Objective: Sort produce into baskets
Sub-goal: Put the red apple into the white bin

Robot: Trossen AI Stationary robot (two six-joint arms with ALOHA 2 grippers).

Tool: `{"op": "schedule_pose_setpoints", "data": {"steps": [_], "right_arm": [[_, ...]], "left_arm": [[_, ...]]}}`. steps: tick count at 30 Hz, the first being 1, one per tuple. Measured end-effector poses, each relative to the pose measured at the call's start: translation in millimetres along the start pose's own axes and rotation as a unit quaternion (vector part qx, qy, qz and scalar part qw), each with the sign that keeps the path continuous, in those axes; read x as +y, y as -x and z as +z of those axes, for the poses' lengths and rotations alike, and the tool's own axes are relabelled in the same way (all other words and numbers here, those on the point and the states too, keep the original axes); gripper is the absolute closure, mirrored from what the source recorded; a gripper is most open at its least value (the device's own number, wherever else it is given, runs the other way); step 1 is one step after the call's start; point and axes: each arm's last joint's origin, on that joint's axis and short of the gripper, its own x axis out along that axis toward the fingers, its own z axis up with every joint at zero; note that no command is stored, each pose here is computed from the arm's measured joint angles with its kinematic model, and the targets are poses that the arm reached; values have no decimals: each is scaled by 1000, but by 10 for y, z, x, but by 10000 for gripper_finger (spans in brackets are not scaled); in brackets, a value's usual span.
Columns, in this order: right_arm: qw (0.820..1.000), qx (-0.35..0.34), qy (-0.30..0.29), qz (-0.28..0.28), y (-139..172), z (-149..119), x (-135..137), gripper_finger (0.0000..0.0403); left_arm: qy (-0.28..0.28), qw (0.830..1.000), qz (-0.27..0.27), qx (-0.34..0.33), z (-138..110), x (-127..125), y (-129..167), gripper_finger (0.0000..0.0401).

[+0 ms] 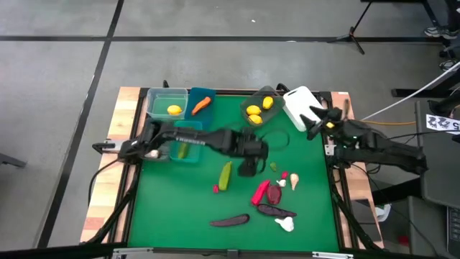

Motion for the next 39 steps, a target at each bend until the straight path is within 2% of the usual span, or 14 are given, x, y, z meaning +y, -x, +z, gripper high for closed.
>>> {"op": "schedule_pose_setpoints", "data": {"steps": [3,8,13,17,21,27,32,34,35,39], "right_arm": [[999,-29,-18,8,97,47,-53,84],[998,-55,-36,16,185,83,-103,84],[997,-58,-38,17,196,87,-109,84],[997,-58,-38,17,195,85,-109,84],[998,-57,-35,17,195,85,-109,84],[998,-58,-29,16,195,85,-109,84],[998,-58,-29,16,195,87,-109,84],[998,-59,-29,17,196,88,-109,84],[998,-59,-29,16,196,89,-109,84],[998,-60,-29,16,196,90,-109,84]], "left_arm": [[23,997,29,-73,136,383,-106,81],[67,979,84,-173,255,1021,-227,81],[134,954,77,-258,276,1448,-530,81],[160,936,66,-307,282,1544,-811,81],[184,925,67,-326,250,1574,-1043,81],[238,896,72,-367,257,1756,-1244,81],[275,878,47,-389,328,1930,-1377,81],[278,871,48,-402,347,1942,-1451,81],[281,862,48,-419,344,1934,-1477,81],[317,856,26,-408,302,1908,-1606,81]]}}
